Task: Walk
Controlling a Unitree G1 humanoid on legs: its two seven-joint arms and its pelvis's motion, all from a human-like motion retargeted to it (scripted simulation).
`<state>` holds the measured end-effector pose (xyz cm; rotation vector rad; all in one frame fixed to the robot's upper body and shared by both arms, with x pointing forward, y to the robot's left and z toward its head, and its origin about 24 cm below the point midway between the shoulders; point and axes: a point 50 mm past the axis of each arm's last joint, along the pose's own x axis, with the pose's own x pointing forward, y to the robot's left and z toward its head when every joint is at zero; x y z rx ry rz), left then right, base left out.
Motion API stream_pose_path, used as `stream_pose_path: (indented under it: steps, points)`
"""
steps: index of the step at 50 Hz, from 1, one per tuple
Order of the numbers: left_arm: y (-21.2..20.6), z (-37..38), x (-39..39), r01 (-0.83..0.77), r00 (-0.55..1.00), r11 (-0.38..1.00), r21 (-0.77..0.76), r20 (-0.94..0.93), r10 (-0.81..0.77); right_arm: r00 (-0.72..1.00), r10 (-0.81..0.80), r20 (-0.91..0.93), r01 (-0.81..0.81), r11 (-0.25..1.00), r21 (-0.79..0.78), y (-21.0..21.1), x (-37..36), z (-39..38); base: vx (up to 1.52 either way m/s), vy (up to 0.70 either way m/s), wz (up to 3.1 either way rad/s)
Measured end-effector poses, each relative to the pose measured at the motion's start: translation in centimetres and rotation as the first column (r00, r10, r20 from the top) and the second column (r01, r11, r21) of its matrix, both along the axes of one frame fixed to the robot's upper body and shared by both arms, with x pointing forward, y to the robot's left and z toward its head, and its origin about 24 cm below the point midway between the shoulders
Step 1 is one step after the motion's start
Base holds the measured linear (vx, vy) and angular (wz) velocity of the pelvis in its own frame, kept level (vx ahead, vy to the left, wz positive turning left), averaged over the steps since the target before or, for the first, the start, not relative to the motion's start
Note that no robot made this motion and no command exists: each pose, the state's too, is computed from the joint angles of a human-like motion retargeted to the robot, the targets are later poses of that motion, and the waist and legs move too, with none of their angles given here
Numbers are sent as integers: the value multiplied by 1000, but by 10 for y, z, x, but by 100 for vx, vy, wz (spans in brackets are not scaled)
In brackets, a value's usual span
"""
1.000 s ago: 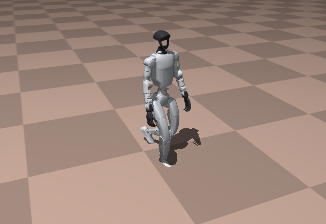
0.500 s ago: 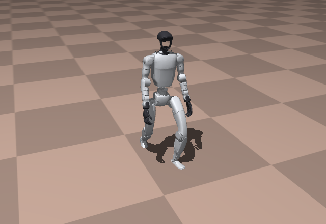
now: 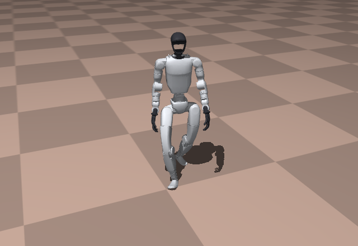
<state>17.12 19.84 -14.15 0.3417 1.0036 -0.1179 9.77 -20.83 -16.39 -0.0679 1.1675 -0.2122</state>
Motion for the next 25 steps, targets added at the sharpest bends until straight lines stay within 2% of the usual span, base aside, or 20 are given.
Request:
stream_pose_path:
  steps: [7, 16, 20, 25]
  points:
    - [-15, -13, -27, 98, 989, 995, -30, -105, -101, 998, 11, -59, -12, 1000, -13, -4, -17, -4, 57, -17, -23]
    - [-4, -33, -104, 16, 947, 1000, -22, -320, -22, 995, 82, -65, -89, 990, -113, -24, -21, 0, 52, -19, -81]
    - [6, -31, -101, -9, 956, 1000, 20, -293, 14, 994, 111, -10, -111, 979, -170, -32, -3, 7, 41, -9, -92]
    - [13, -19, -57, -51, 987, 996, 66, -147, 61, 982, 162, 93, -135, 959, -247, -36, 39, 21, 40, -6, -94]
